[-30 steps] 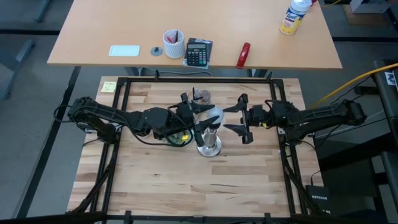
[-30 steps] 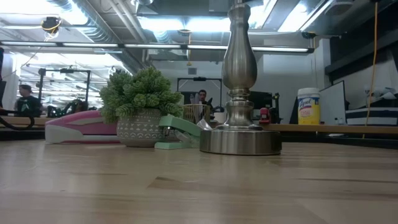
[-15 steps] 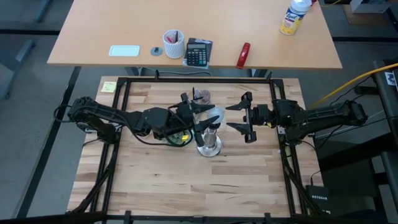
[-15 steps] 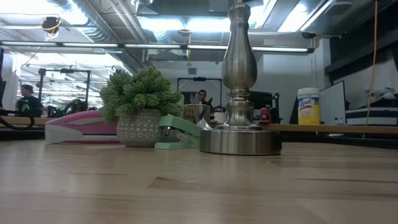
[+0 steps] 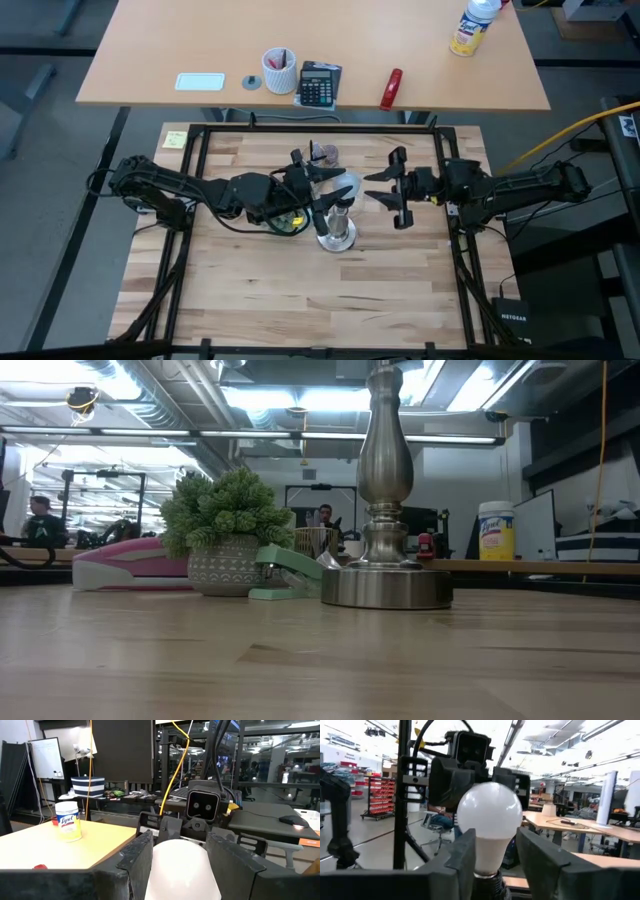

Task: Screw lightbulb
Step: Insert the lightbulb into the lamp

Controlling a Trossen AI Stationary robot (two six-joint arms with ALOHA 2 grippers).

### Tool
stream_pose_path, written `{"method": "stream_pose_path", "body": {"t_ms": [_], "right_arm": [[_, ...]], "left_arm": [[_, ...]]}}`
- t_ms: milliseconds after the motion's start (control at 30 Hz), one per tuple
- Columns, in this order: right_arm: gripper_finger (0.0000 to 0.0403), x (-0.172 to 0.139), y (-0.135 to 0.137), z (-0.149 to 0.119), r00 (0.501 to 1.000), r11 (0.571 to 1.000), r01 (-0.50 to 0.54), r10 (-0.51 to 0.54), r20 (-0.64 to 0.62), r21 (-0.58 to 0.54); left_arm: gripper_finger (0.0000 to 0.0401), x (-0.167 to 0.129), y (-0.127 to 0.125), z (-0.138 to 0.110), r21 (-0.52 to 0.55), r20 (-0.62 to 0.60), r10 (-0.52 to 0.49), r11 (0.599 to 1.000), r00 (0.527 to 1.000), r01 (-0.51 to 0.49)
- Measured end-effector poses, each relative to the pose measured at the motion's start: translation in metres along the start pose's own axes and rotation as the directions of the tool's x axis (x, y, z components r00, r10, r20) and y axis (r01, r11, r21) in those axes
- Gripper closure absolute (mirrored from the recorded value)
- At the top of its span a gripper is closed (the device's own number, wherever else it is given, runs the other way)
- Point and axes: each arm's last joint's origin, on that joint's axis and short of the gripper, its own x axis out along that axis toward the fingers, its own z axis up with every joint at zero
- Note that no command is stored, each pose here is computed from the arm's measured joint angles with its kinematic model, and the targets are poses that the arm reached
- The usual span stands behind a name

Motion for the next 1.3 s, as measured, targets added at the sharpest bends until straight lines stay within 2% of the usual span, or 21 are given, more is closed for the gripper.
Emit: {"method": "stream_pose_path", "body": {"t_ms": [267,533,1067,1300], "right_arm": [[0.0334,0.0,-0.004,0.006,0.993,0.994,0.108,-0.107,0.057,-0.02],[0.0375,0.004,-0.004,0.004,0.988,0.991,0.13,-0.129,0.08,-0.015],[0.0386,0.021,-0.002,-0.012,0.985,0.991,0.132,-0.13,0.111,-0.011],[0.0386,0.021,0.0,-0.012,0.99,0.997,0.075,-0.073,0.122,-0.014]], "left_arm": [[0.0226,-0.001,-0.001,0.0,0.0,0.0,-0.002,1.0,1.0,0.002],[0.0226,-0.001,-0.001,0.0,0.009,0.004,-0.004,1.0,1.0,0.004],[0.0226,-0.001,-0.001,0.001,0.023,0.005,-0.004,1.0,1.0,0.004],[0.0226,-0.001,-0.002,0.001,0.074,0.005,-0.007,0.997,1.0,0.007]]}}
